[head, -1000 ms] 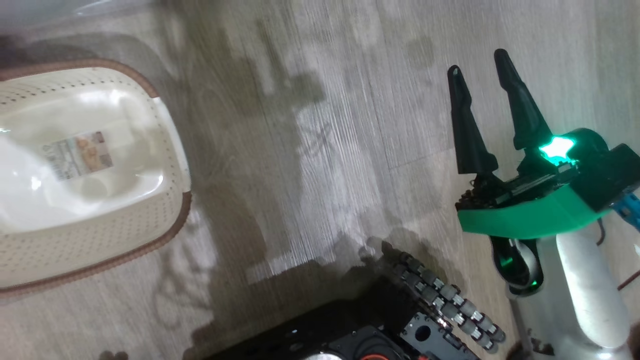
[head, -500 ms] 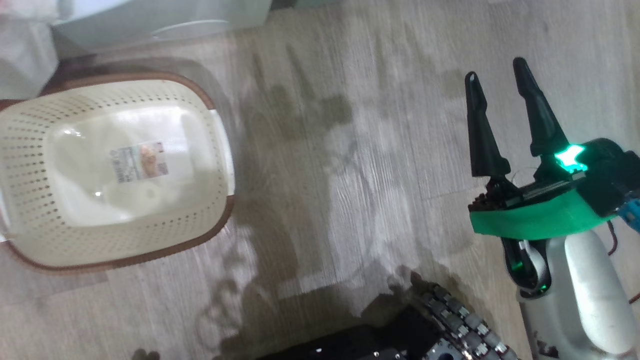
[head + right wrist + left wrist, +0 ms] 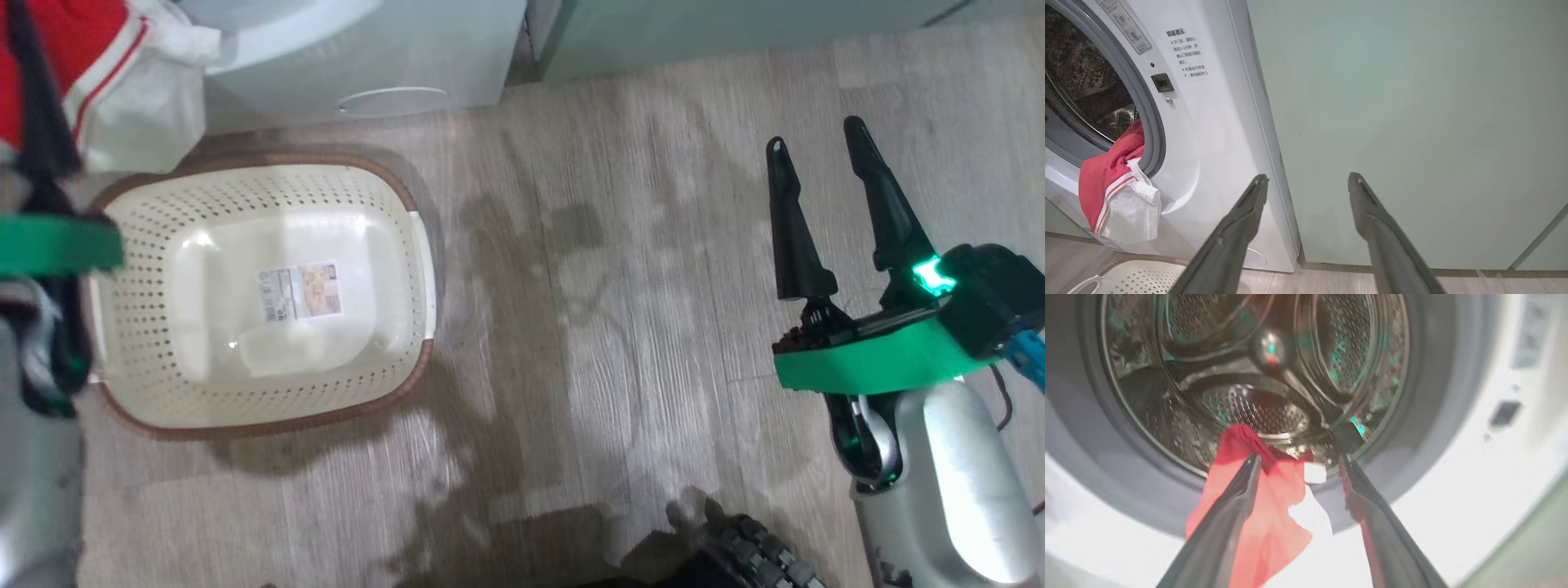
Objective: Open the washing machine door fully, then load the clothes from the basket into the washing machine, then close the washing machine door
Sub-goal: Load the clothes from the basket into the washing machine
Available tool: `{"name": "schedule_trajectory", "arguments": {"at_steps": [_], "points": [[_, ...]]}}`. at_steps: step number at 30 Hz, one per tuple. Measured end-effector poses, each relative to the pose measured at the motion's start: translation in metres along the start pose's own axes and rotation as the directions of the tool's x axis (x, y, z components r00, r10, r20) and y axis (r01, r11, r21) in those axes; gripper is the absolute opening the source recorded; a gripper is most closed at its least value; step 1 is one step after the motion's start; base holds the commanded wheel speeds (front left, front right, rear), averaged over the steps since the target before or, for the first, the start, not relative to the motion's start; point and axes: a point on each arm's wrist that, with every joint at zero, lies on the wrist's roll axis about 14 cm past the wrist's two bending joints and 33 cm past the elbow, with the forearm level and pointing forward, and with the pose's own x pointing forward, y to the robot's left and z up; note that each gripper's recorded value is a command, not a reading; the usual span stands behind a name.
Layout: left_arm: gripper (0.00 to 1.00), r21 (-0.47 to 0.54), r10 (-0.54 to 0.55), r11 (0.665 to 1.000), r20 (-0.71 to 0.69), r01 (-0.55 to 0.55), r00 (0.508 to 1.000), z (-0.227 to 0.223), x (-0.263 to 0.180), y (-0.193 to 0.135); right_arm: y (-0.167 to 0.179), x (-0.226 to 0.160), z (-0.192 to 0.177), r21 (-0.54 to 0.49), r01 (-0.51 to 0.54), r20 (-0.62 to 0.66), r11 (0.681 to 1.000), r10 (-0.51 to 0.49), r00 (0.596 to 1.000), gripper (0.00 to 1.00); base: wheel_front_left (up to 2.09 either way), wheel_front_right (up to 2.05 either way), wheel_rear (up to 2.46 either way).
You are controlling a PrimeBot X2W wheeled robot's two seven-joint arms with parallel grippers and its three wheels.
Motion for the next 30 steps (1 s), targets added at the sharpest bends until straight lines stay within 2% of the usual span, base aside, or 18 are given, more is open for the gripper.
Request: {"name": "schedule_trajectory", "arguments": {"at_steps": [8, 20, 30], "points": [[1.00, 0.005, -0.007, 1.000, -0.092, 0.008, 0.996, -0.009, -0.050, -0.009, 0.007, -0.007, 0.002, 0.000, -0.013, -0.019, 1.000, 0.013, 1.000, 1.00, 0.00, 0.00, 0.00], [1.00, -0.011, 0.050, 0.999, -0.189, -0.053, 0.981, -0.012, -0.109, -0.008, 0.015, -0.027, 0.011, -0.001, -0.025, -0.046, 1.000, 0.025, 0.999, 1.00, 0.00, 0.00, 0.00], [1.00, -0.004, 0.066, 0.998, -0.195, -0.068, 0.979, -0.003, -0.129, -0.006, 0.023, -0.035, 0.023, 0.003, -0.042, -0.034, 0.999, 0.042, 0.999, 1.00, 0.00, 0.00, 0.00]]}}
